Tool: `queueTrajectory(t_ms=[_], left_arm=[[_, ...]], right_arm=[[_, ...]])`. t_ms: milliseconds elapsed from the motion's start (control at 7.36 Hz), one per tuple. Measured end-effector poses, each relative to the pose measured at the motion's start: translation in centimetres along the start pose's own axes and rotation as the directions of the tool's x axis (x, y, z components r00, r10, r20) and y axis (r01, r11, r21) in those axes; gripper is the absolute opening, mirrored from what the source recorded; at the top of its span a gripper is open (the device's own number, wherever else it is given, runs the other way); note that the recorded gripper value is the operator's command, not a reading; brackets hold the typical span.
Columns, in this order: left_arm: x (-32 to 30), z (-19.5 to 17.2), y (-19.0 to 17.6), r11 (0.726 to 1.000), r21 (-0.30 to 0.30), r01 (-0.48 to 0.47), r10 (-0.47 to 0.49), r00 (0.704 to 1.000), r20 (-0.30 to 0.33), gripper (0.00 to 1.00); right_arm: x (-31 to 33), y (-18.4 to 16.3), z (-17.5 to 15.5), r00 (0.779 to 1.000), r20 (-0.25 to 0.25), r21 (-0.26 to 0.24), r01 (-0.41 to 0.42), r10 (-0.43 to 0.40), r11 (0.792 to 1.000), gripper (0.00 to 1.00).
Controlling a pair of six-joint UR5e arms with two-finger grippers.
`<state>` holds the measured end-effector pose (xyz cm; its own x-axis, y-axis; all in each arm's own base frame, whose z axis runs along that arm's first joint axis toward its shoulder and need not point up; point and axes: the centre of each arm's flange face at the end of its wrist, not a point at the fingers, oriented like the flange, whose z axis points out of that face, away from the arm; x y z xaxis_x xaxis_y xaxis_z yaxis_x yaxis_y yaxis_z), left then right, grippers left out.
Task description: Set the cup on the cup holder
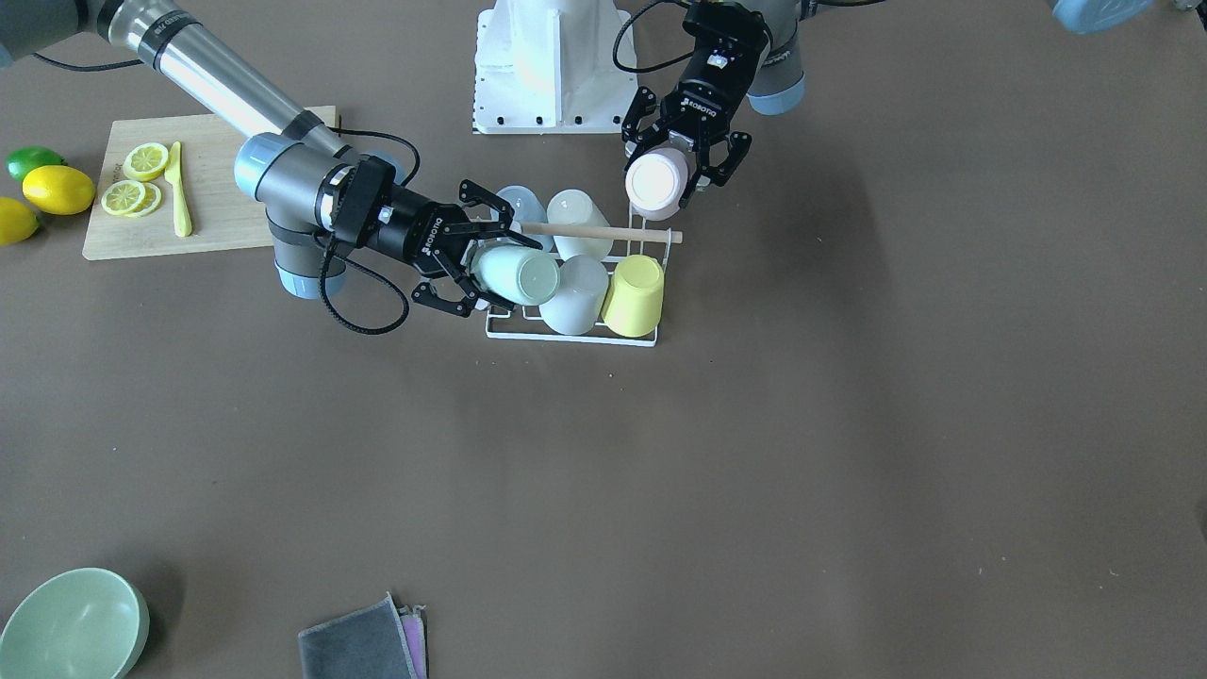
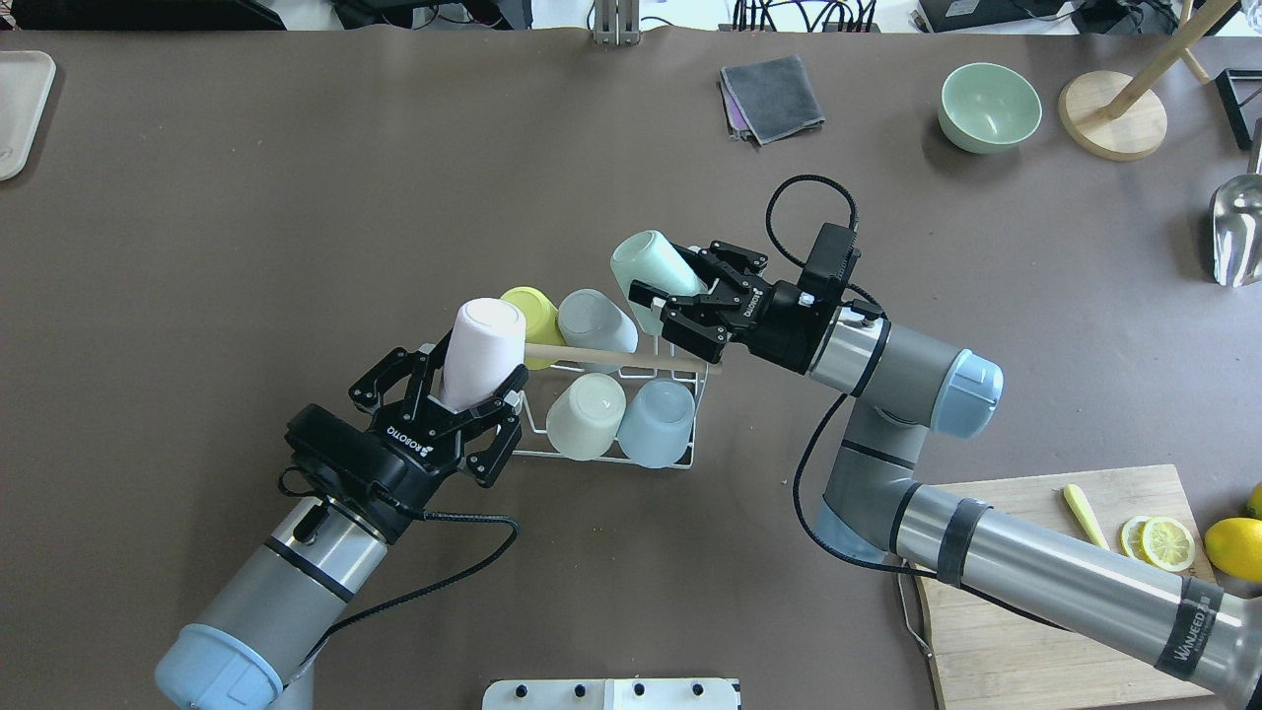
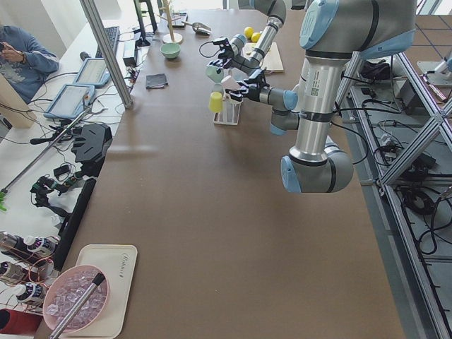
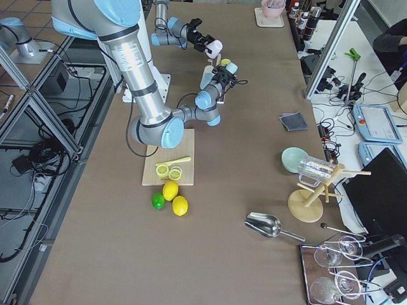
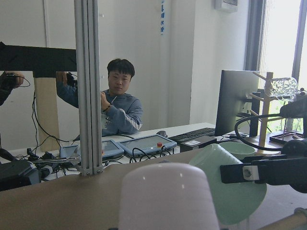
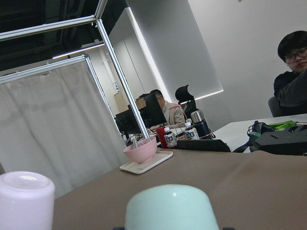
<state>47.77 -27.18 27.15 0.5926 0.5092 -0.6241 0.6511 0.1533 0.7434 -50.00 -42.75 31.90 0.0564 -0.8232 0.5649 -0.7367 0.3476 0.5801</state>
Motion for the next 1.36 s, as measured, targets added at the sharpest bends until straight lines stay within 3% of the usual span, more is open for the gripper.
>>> queueTrajectory(t_ms=[408, 543, 679, 815, 951, 1359], left_arm=[[0.2, 0.4, 0.9, 1.000, -0.010, 0.003, -0.003, 1.000, 0.003, 0.17], [0.5, 0.7, 1.5, 1.000, -0.015, 0.010, -0.010, 1.000, 0.005, 0.17], [0.6, 0.9, 1.8, 1.000, -0.019, 0.013, -0.013, 1.000, 0.007, 0.24], [0.7, 1.0, 2.1, 1.000, -0.022, 0.014, -0.014, 1.000, 0.007, 0.78], [0.7, 1.0, 2.2, 1.000, -0.025, 0.014, -0.014, 1.000, 0.007, 0.99], [0.8, 1.0, 2.6, 0.999, -0.029, 0.029, -0.029, 1.000, 0.008, 0.99]], right_arm=[[-0.2, 0.4, -0.2, 1.000, 0.005, -0.001, -0.006, 0.006, 1.000, 0.00], [-0.2, 0.4, -0.4, 1.000, 0.008, 0.003, -0.009, 0.008, 1.000, 0.11], [-0.2, 0.4, -0.7, 1.000, 0.016, 0.011, -0.013, 0.012, 1.000, 0.97], [-0.2, 0.4, -1.0, 1.000, 0.022, 0.017, -0.013, 0.012, 1.000, 1.00], [-0.2, 0.5, -1.2, 1.000, 0.025, 0.022, -0.009, 0.009, 1.000, 1.00], [1.2, -1.8, -1.3, 1.000, 0.005, 0.055, 0.008, -0.008, 0.998, 1.00]])
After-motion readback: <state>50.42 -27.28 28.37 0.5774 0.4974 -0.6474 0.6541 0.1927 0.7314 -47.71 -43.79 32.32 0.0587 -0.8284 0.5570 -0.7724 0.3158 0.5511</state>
